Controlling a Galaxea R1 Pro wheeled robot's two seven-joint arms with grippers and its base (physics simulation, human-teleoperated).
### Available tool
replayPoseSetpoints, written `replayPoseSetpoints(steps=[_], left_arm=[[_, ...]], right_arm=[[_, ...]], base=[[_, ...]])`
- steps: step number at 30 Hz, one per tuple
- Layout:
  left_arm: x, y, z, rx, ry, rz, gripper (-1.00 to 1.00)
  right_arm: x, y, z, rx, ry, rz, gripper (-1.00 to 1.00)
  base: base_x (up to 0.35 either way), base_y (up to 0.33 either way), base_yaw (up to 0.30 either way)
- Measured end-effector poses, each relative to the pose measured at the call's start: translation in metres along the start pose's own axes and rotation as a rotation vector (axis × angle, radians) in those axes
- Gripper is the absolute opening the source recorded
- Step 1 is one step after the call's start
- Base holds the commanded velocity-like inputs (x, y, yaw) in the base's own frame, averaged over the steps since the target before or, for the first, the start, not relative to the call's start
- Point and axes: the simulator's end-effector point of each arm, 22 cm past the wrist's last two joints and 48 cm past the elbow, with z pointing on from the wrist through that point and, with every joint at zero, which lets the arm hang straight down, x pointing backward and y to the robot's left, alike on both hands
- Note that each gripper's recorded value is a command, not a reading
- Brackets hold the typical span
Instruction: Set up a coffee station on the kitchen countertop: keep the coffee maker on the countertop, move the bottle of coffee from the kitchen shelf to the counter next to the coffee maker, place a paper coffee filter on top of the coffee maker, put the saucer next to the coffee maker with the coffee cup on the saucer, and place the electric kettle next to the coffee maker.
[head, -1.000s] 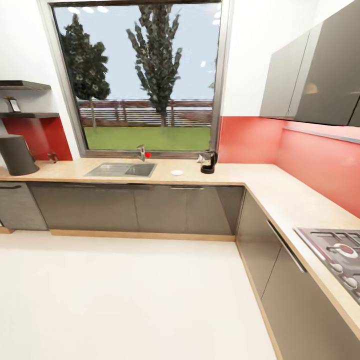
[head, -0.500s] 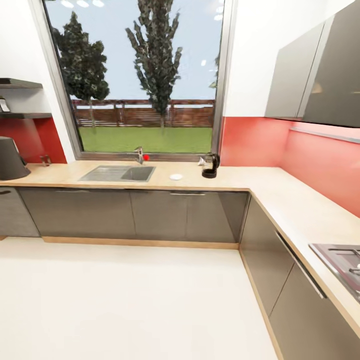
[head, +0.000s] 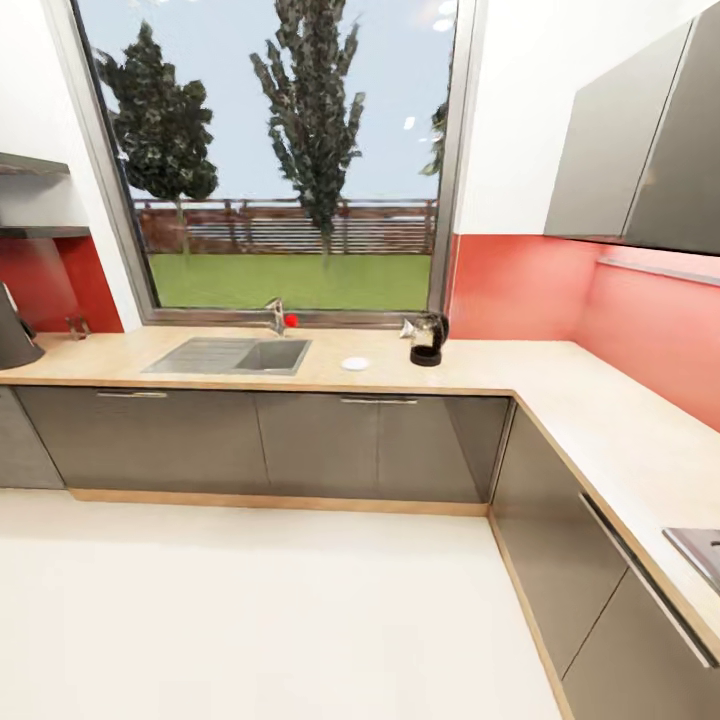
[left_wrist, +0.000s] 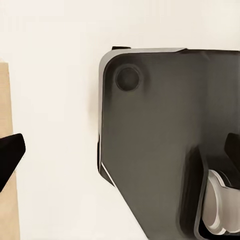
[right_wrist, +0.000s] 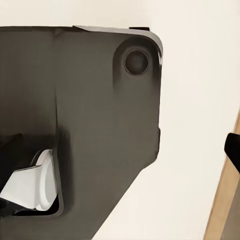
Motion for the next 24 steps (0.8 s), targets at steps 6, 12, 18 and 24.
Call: replayPoseSetpoints(steps=[6, 12, 18, 24], left_arm=[[-0.0041, -0.0003, -0.0001, 0.000, -0.020, 0.000, 1.00], [-0.0054, 0.0003, -0.0001, 0.000, -0.025, 0.001, 1.00], [-0.0055, 0.0004, -0.0001, 0.000, -0.026, 0.000, 1.00], [-0.0053, 0.0007, -0.0001, -0.001, -0.025, 0.000, 1.00]], right_arm=[[0.0000, 0.0000, 0.0000, 0.000, 0.000, 0.000, 1.00], [-0.0001, 0.0002, 0.0000, 0.000, 0.000, 0.000, 1.00], [0.0000, -0.0001, 0.0000, 0.000, 0.000, 0.000, 1.00], [-0.0001, 0.0001, 0.0000, 0.000, 0.000, 0.000, 1.00]], base=[[0.336, 0.107, 0.000], [0.337, 0.120, 0.000], [0.336, 0.124, 0.000], [0.333, 0.155, 0.000]])
